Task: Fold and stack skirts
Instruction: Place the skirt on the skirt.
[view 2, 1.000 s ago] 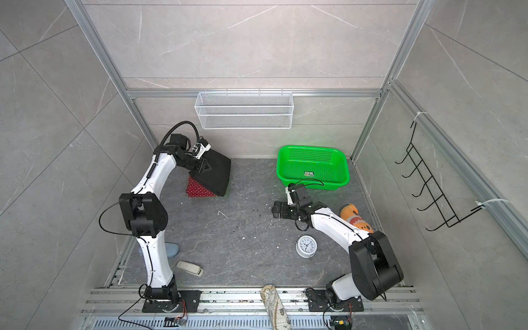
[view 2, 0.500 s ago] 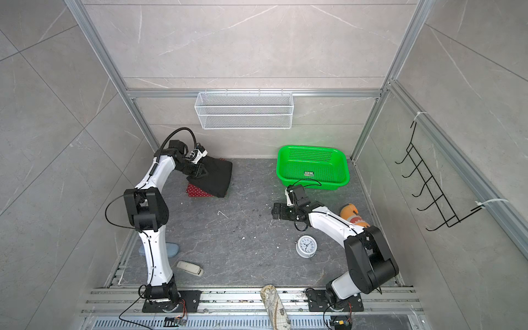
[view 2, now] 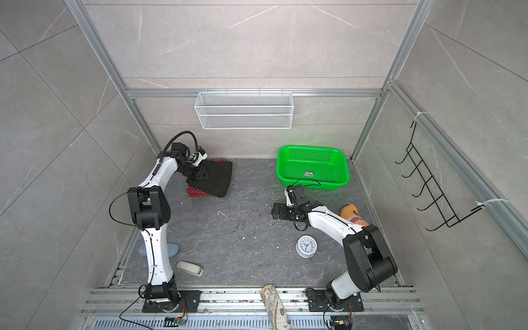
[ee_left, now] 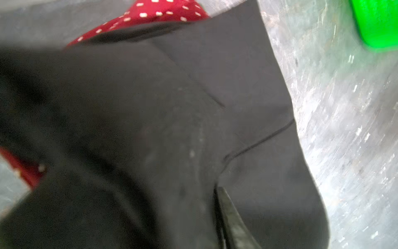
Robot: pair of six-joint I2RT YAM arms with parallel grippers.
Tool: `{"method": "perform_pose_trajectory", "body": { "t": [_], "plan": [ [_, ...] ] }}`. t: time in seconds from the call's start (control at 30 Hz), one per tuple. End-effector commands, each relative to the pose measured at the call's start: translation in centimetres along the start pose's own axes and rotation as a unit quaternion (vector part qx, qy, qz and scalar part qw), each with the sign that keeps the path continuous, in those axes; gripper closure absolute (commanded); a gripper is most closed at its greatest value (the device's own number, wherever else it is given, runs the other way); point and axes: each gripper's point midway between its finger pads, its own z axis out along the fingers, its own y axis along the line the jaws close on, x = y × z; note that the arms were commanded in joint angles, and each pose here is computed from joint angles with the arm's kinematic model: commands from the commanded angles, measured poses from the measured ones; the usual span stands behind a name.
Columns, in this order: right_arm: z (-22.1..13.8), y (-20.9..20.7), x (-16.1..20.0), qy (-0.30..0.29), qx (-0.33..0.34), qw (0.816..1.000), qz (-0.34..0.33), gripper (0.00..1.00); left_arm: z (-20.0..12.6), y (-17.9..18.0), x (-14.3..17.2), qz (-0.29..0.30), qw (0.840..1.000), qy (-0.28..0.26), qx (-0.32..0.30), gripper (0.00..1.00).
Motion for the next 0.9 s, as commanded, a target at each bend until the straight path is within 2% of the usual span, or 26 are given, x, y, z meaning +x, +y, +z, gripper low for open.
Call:
{"method": "perform_pose_trajectory", "body": {
  "t": [0.0,0.3,0.5,0.67,0.77,0.87],
  "plan": [
    [-0.1,0.6,-0.7,-0.004,-0.008,1.0,0.004,0.0,-2.3,0.8,-2.2,0.0,0.999,-0.037,-0.025,0.44],
    [-0.6,1.0,-1.0,-0.01,-0.016,1.0,-0.006,0.0,-5.3,0.8,-3.4,-0.016,0.996,-0.067,-0.057,0.0],
    [-0.7,1.1,-0.9,-0.012,-0.02,1.0,-0.011,0.0,-8.9,1.5,-5.0,-0.03,0.988,-0.1,-0.114,0.0],
    [-0.7,1.1,-1.0,-0.014,-0.023,1.0,-0.013,0.0,-12.5,1.6,-6.6,-0.056,0.974,-0.154,-0.154,0.0],
    [-0.6,1.2,-1.0,-0.015,-0.023,1.0,-0.014,0.0,-14.1,0.2,-7.4,-0.062,0.97,-0.191,-0.134,0.0],
    [-0.5,1.2,-1.1,-0.015,-0.025,0.999,-0.014,0.0,-14.7,-1.9,-7.9,-0.072,0.969,-0.22,-0.084,0.05]
  ]
}}
